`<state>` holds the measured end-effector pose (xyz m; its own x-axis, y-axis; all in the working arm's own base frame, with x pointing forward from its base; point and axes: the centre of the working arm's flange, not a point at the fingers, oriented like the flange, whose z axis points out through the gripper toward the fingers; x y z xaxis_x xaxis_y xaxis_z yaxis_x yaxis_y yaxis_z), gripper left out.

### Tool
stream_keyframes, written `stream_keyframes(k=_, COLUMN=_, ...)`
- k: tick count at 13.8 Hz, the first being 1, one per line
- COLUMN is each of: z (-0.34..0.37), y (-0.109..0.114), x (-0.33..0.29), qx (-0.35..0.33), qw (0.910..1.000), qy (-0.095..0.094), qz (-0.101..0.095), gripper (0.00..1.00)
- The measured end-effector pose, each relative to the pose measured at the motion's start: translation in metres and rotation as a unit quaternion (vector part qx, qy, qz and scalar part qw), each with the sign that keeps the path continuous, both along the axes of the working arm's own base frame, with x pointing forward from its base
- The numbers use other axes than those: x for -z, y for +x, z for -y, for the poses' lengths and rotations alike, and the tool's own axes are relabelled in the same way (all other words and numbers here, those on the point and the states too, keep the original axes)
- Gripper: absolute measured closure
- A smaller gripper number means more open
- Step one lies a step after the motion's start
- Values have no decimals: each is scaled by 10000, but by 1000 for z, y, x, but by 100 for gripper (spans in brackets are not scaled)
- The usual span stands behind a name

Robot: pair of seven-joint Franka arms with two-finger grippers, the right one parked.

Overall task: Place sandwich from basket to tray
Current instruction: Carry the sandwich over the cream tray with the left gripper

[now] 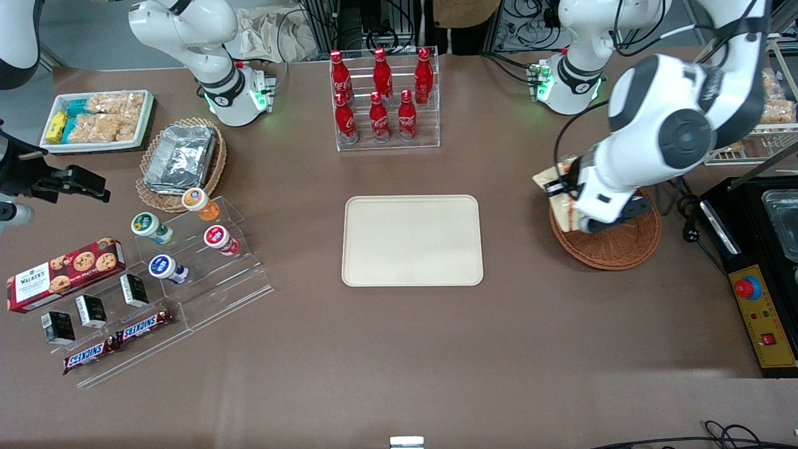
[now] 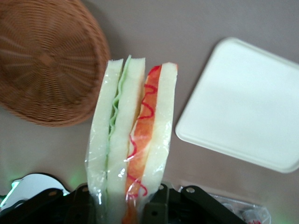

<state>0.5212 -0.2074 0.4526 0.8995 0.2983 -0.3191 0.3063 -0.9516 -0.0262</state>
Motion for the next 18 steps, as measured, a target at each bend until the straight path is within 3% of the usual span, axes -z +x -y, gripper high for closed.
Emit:
stream_keyframes(k=5, z=60, y=7, x=59, qx=613, qw=9980, qy=-96, qz=-140, gripper=69)
stream_keyframes(k=8, z=87, y=2, x=96, qx=841, qw=9962, qy=67, qz=-201, gripper=69)
stream_keyframes(k=13, z=128, y=-3, x=147, qx=898, qw=9959, qy=42, qz=-93, gripper=69)
stream_keyframes(k=15, z=140, y=-4, x=168, qx=922, qw=9957, qy=88, qz=25, gripper=69)
stream_keyframes(k=18, z=146, y=-6, x=205, qx=1111, qw=9935, qy=241, qz=1, gripper=70)
